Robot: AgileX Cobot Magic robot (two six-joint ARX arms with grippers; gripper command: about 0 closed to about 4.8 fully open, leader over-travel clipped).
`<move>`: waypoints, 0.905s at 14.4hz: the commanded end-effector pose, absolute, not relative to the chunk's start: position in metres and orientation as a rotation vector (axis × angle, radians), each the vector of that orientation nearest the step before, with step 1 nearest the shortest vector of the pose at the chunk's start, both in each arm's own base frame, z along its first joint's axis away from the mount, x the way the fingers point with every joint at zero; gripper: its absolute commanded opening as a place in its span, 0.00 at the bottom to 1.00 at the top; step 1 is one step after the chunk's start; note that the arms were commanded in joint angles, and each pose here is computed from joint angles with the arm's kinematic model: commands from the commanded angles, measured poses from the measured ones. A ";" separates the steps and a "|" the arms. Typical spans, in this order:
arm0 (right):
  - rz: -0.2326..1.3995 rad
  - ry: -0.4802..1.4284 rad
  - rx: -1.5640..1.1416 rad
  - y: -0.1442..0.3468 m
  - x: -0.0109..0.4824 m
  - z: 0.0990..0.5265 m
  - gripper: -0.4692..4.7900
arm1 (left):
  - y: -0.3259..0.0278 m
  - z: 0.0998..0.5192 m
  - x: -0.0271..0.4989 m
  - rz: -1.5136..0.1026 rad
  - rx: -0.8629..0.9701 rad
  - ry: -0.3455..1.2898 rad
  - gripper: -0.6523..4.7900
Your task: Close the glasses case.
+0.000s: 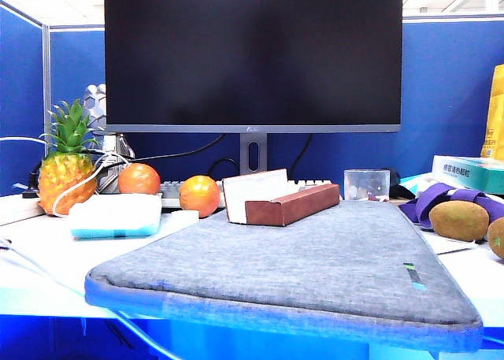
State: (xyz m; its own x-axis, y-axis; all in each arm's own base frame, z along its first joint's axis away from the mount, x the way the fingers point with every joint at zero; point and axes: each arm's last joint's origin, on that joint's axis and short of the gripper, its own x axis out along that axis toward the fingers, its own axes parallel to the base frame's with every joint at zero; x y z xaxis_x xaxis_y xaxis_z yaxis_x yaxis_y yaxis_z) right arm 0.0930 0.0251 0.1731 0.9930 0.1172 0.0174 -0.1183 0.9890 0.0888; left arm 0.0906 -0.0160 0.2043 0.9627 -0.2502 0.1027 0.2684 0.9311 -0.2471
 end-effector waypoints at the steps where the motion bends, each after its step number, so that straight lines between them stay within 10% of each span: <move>1: 0.053 -0.071 0.108 0.022 0.090 0.201 0.08 | -0.017 0.235 0.101 -0.261 -0.242 -0.063 0.12; 7: 0.004 -0.103 0.147 0.028 0.113 0.265 0.08 | -0.040 0.296 0.227 -0.434 -0.078 0.145 0.12; 13: 0.322 0.183 0.088 0.058 0.180 0.316 0.08 | -0.061 0.310 0.345 -0.600 0.017 0.242 0.30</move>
State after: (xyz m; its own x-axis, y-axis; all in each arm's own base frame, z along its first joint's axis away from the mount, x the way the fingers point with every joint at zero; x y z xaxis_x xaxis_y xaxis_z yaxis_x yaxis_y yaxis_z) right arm 0.1748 0.0545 0.3160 0.9560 0.2651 -0.1257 -0.2529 0.9617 0.1054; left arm 0.3400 -0.0590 0.3088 0.8240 -0.5213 -0.2221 0.5209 0.8511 -0.0650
